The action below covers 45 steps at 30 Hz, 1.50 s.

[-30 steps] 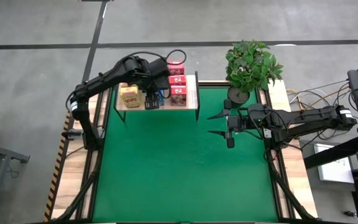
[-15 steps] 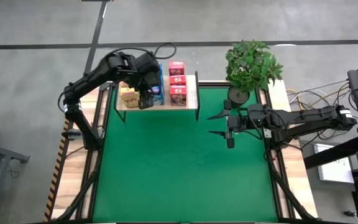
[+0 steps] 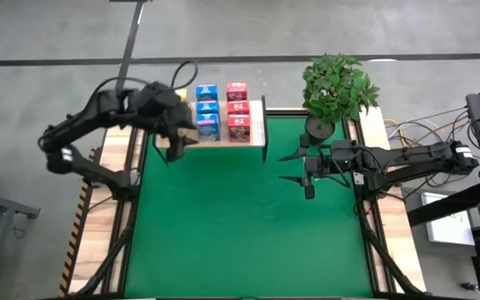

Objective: Stack cereal on shelf
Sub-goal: Return to home position

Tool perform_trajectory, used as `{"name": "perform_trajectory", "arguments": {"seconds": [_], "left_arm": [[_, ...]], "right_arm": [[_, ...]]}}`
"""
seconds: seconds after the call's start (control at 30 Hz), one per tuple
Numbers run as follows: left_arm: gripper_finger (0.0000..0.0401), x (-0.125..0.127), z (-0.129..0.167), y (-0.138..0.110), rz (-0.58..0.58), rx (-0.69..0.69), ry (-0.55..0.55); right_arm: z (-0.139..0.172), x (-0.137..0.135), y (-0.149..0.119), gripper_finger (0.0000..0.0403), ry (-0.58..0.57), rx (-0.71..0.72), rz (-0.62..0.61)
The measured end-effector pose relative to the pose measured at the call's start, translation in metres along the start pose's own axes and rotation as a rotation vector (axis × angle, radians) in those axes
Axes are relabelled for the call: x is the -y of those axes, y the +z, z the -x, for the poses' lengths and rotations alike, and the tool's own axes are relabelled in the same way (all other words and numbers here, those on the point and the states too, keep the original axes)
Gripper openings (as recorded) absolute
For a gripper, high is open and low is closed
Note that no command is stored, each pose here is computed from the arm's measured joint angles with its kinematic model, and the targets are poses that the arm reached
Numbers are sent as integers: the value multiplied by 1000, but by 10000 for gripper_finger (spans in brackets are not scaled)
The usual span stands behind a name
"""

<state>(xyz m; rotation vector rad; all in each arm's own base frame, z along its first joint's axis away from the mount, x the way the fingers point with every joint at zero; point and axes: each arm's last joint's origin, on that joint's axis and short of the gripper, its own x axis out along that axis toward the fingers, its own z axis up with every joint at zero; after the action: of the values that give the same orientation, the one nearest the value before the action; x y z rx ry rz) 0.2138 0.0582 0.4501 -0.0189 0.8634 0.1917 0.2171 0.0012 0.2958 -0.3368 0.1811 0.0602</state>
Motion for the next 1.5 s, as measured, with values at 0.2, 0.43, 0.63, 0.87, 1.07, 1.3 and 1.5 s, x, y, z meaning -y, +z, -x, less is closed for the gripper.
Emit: {"name": "perform_trajectory", "arguments": {"seconds": [0.2,0.43,0.63,0.87,1.07,1.3,1.5], "left_arm": [[195,23,-9,-34,-53,150,-54],[194,34,-20,-79,-97,231,-81],[194,34,-28,-120,-110,321,-71],[194,35,-38,-161,-99,477,-62],[194,35,-45,-185,-60,568,-66],[194,37,-60,-208,46,641,-97],[194,42,-79,-227,14,726,-222]], "right_arm": [[0,0,0,221,0,0,0],[-1,-2,-5,221,5,-13,18],[3,-4,-13,221,6,-13,36],[18,-8,-19,221,22,38,20],[33,-13,-30,221,-7,119,10],[51,-16,-38,221,-24,181,-41],[57,-22,-55,221,-17,178,-116]]}}
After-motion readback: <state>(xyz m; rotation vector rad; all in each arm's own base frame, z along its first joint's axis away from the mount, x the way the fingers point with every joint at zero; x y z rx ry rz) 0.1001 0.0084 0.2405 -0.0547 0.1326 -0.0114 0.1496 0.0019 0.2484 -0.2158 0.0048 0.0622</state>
